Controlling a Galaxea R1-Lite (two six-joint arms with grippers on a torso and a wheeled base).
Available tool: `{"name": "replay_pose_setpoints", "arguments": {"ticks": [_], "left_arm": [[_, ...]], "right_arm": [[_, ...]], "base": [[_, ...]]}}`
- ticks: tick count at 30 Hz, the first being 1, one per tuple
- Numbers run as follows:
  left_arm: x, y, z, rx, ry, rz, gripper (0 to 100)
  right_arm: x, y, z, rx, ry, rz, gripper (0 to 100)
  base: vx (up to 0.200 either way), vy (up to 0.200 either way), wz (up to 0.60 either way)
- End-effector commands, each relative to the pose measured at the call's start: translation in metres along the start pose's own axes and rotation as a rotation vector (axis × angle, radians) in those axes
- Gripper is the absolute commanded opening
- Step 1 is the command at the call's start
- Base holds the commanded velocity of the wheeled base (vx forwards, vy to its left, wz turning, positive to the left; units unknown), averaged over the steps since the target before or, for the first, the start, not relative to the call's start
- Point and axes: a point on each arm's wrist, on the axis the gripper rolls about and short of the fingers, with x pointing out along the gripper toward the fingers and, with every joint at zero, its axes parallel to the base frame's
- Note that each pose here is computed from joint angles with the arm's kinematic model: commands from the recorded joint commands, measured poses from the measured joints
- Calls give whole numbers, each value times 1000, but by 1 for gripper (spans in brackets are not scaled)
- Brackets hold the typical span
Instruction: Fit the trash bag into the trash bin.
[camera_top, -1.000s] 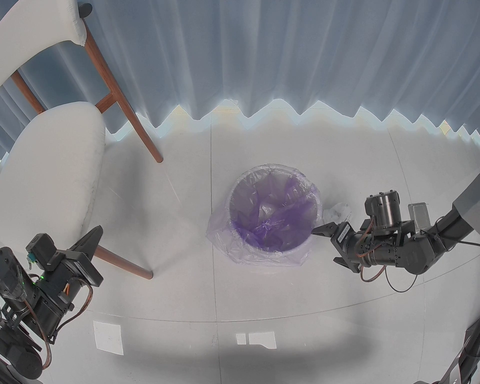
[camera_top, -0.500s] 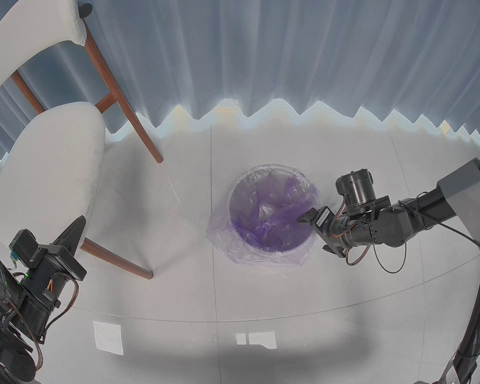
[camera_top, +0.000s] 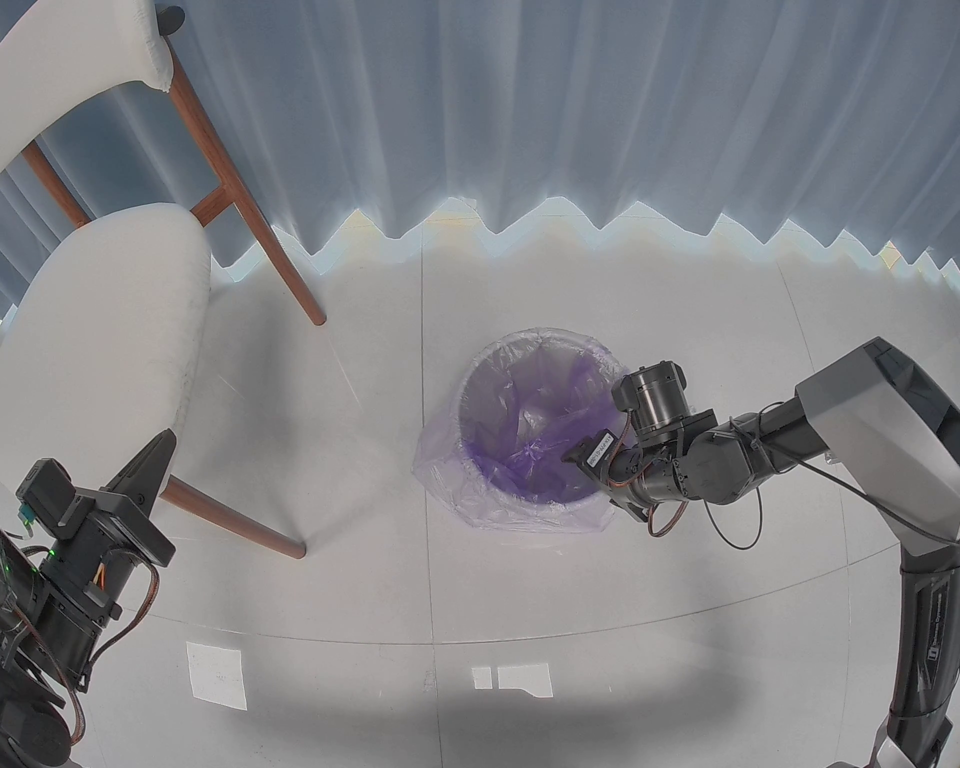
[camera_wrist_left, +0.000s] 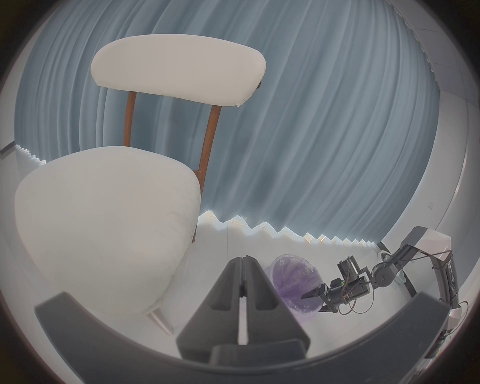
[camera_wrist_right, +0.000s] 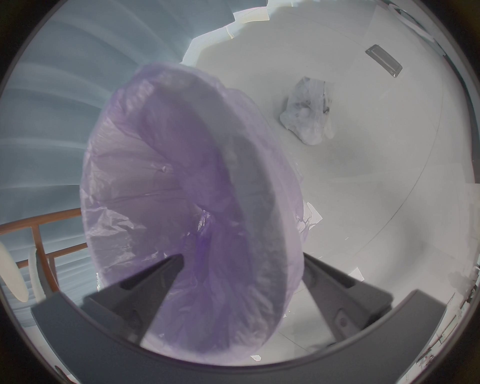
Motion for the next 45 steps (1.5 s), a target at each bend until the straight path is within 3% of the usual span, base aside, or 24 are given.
{"name": "replay_pose_setpoints", "arguments": {"ticks": [1,7,11,17,18,19,21,22,24,25,27,35,39,45], "left_arm": [[-3,1,-3,2,20,4,0],[-3,1,-4,2,21,6,0],[-3,2,-5,2,31,11,0],[-6,3,-3,3,28,21,0],[-6,3,-3,3,28,23,0],[-7,3,-1,3,19,22,0],[-8,3,0,3,17,23,0],[-8,3,-1,3,19,27,0],[-8,3,0,3,19,25,0],[-8,3,-1,4,24,31,0],[-8,3,-1,4,24,31,0],[-9,3,0,4,21,34,0],[-9,3,0,5,21,31,0],[-8,3,-1,4,23,31,0]], "right_arm": [[12,-4,-4,-3,11,-19,0],[8,-2,-2,-25,15,-22,0],[-6,3,6,-135,21,-36,0],[-25,-4,20,-438,83,-55,0],[-25,-4,21,-448,84,-54,0],[-28,-7,26,-577,94,-46,0],[-28,-8,28,-675,105,-27,0],[-29,-8,29,-764,123,5,0],[-30,-8,30,-770,122,8,0],[-32,-8,26,-888,164,83,0],[-34,-8,24,-969,186,131,0],[-26,-21,27,-1423,201,217,0],[-21,-21,24,-1530,200,231,0],[-17,-21,22,-1543,206,230,0]], "base": [[0,0,0],[0,0,0],[0,0,0],[0,0,0],[0,0,0],[0,0,0],[0,0,0],[0,0,0],[0,0,0],[0,0,0],[0,0,0],[0,0,0],[0,0,0],[0,0,0]]}}
